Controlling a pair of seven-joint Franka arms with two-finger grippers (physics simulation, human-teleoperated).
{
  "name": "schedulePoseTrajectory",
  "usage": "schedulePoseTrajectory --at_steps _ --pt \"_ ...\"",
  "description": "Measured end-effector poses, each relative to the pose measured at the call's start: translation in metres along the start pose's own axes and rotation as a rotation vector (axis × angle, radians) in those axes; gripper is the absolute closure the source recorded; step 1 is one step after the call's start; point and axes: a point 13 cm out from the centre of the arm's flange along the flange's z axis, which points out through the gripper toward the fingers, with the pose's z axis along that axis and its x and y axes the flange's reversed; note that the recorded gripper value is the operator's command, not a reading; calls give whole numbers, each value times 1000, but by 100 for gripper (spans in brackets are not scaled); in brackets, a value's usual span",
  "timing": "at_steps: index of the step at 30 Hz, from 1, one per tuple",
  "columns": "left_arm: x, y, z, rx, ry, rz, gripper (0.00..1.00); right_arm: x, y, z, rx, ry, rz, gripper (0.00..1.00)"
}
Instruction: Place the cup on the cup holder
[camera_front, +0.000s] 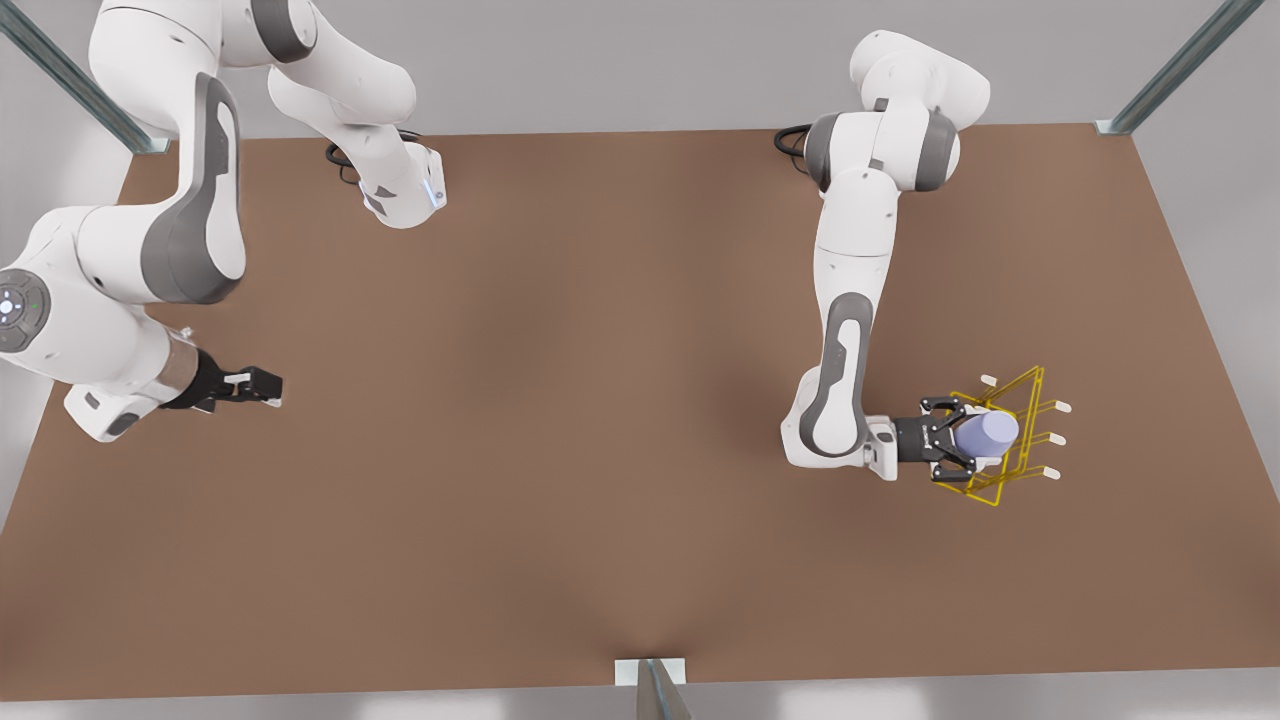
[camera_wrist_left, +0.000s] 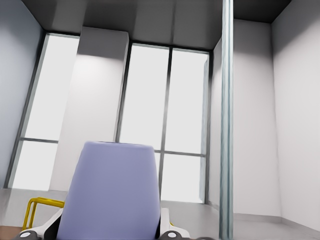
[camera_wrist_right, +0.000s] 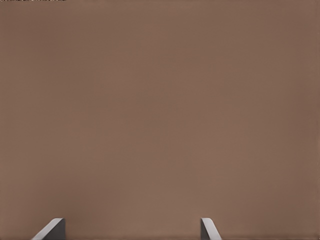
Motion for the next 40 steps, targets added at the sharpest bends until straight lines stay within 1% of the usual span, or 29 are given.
schedulePoseTrajectory --at_steps 3,4,5,13,14,15,17,19,20,22,24,25,26,27,28,30,35,40 --pt "0 0 0 0 -1 -3 24 1 -3 -3 -3 0 5 0" --pt "0 0 0 0 -1 -3 20 1 -1 -3 -3 2 1 0" --pt "1 0 1 0 -1 -4 0 1 1 -3 -4 4 -1 0" --pt "-5 -1 -7 10 -2 -17 0 4 2 -2 -6 16 -3 0" --pt "-16 -2 -14 14 10 -33 0 4 3 -2 -6 17 -4 0" --pt "-41 -6 -26 17 42 -66 0 4 3 -1 -6 18 -5 0" --pt "-135 -8 -63 -8 202 -183 0 4 2 0 -7 20 -3 0" --pt "-241 3 -86 -105 531 -280 0 4 1 0 -5 22 -1 0" --pt "-272 7 -95 -158 697 -278 0 4 -1 0 -4 21 2 0" --pt "-299 11 -94 -266 1027 -196 0 5 -8 -2 -3 19 12 0" --pt "-301 19 -66 -339 1325 -48 0 5 -5 -3 -5 18 9 0" --pt "-295 20 -51 -338 1470 38 0 5 1 -3 -5 17 -1 0" --pt "-294 29 -47 -291 1595 137 0 4 6 -4 -4 15 -10 0" --pt "-293 55 -43 -229 1658 235 0 3 8 -4 -3 13 -14 0" --pt "-293 73 -39 -158 1698 304 0 2 9 -4 -2 10 -16 0" --pt "-288 72 -39 -16 1745 404 0 0 11 -3 -3 3 -20 0" --pt "-276 50 -56 318 1770 627 0 -10 20 4 -8 -13 -35 0" --pt "-277 44 -66 573 1742 796 0 -20 13 -17 -1 -77 -26 0"
